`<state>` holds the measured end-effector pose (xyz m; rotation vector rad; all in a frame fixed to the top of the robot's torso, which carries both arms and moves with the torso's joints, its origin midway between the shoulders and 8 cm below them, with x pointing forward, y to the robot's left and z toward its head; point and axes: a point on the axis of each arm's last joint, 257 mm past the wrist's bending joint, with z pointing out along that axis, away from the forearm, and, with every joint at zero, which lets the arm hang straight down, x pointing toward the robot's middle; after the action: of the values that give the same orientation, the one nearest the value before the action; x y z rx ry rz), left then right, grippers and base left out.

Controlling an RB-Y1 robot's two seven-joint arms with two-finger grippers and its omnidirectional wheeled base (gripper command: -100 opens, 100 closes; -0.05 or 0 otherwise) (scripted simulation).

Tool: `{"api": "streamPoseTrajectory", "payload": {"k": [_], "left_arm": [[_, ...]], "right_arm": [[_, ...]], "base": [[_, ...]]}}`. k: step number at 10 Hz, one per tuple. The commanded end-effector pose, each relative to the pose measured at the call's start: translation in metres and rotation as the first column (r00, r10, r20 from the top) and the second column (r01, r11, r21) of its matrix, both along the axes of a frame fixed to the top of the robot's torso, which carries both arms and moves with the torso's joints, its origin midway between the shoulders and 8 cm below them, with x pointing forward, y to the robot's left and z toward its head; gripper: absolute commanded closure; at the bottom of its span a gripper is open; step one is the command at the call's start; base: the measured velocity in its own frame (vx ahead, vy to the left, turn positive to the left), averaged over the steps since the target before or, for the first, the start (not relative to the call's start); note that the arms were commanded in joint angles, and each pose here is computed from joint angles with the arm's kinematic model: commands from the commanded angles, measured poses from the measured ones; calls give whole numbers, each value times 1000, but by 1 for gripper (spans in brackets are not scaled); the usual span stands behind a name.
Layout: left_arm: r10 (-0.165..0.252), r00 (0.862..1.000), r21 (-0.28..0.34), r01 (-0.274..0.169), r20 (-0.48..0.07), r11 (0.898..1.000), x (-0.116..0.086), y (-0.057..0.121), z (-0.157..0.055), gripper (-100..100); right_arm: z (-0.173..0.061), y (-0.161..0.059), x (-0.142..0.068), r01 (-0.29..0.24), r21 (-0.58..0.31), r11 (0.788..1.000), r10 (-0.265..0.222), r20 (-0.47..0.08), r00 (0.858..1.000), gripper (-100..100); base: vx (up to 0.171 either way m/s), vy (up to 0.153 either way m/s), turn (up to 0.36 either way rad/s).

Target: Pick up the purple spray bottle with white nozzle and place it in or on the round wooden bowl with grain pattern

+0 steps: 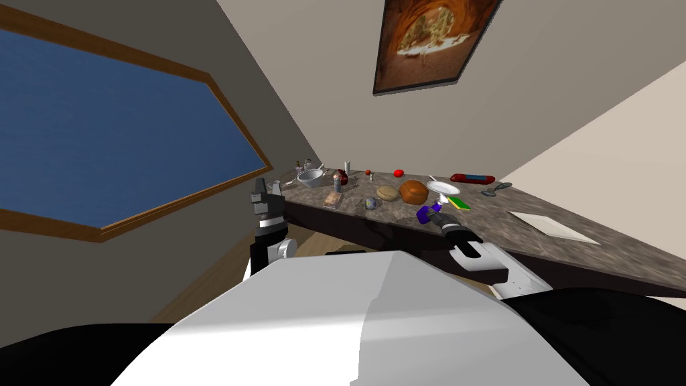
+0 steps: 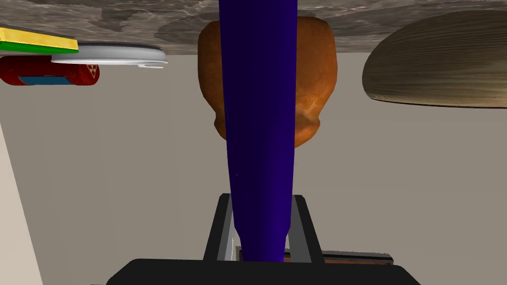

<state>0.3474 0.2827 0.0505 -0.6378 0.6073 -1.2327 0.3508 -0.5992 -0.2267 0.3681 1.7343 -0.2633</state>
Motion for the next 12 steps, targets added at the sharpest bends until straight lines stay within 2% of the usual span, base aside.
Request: {"api": "streamPoseTrajectory", "payload": {"k": [1,3,5,12], "left_arm": [[0,1000,0,0,0,1000,0,0,0,0],[0,1000,0,0,0,1000,0,0,0,0],[0,1000,0,0,0,1000,0,0,0,0],[0,1000,0,0,0,1000,0,0,0,0]], "right_arm": [[-7,-8,-9,42,28,999,-41,-21,999,100],[-8,-13,-13,64,42,997,-63,-30,998,100],[-10,-21,-22,108,67,992,-105,-48,993,100],[-3,-53,-45,232,105,967,-221,-105,969,100]], "base": [[-66,94,56],[-47,80,29],[-21,63,54],[-15,79,85]]}}
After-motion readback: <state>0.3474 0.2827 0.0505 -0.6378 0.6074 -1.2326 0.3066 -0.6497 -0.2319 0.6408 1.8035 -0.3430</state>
